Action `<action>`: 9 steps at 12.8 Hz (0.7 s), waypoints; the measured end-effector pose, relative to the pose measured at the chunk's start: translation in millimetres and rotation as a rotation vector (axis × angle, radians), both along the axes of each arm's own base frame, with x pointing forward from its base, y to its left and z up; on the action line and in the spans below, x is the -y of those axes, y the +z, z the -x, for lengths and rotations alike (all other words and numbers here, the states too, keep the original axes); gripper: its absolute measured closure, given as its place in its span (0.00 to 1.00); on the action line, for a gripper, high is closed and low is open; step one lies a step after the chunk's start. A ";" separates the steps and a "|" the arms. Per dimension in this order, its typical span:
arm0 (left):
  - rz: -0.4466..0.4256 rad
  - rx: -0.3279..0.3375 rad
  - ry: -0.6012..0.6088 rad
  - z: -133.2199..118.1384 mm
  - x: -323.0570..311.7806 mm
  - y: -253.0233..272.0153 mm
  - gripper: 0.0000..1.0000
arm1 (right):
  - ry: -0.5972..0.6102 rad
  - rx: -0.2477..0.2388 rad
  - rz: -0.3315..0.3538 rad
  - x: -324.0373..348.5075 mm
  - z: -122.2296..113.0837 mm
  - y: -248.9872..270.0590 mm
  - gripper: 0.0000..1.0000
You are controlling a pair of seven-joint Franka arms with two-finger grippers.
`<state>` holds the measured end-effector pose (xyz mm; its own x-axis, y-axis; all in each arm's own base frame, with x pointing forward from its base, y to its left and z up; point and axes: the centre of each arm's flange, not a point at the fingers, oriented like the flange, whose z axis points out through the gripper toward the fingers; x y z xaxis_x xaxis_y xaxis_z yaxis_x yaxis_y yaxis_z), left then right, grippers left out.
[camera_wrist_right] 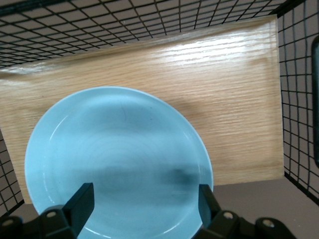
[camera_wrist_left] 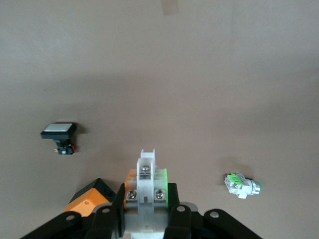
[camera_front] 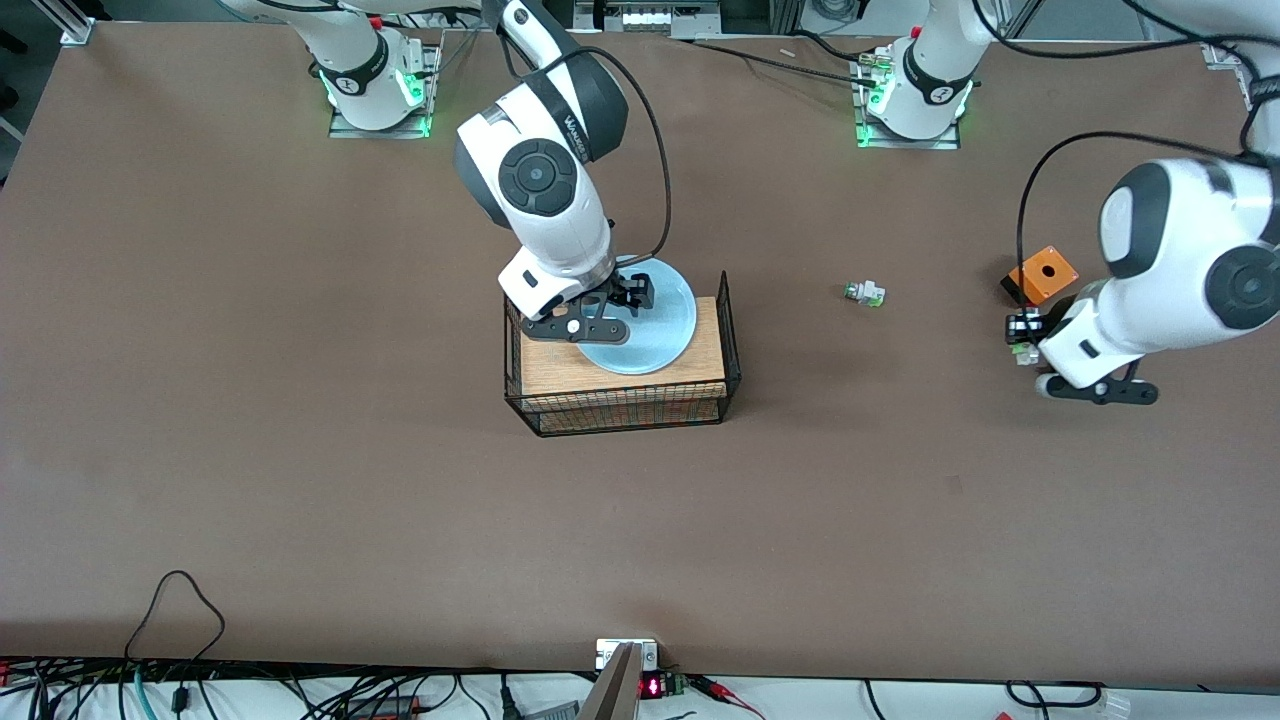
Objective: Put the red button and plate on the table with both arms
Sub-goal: 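Lower the held button toward the table beside the orange box with the left gripper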
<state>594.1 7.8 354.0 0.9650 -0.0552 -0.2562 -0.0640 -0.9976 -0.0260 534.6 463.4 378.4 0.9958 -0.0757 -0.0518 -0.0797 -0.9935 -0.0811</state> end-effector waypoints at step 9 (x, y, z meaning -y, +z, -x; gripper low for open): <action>0.022 0.097 -0.018 5.2 5.8 -114.4 0.66 | 0.057 0.000 0.043 1.0 5.1 -12.1 0.06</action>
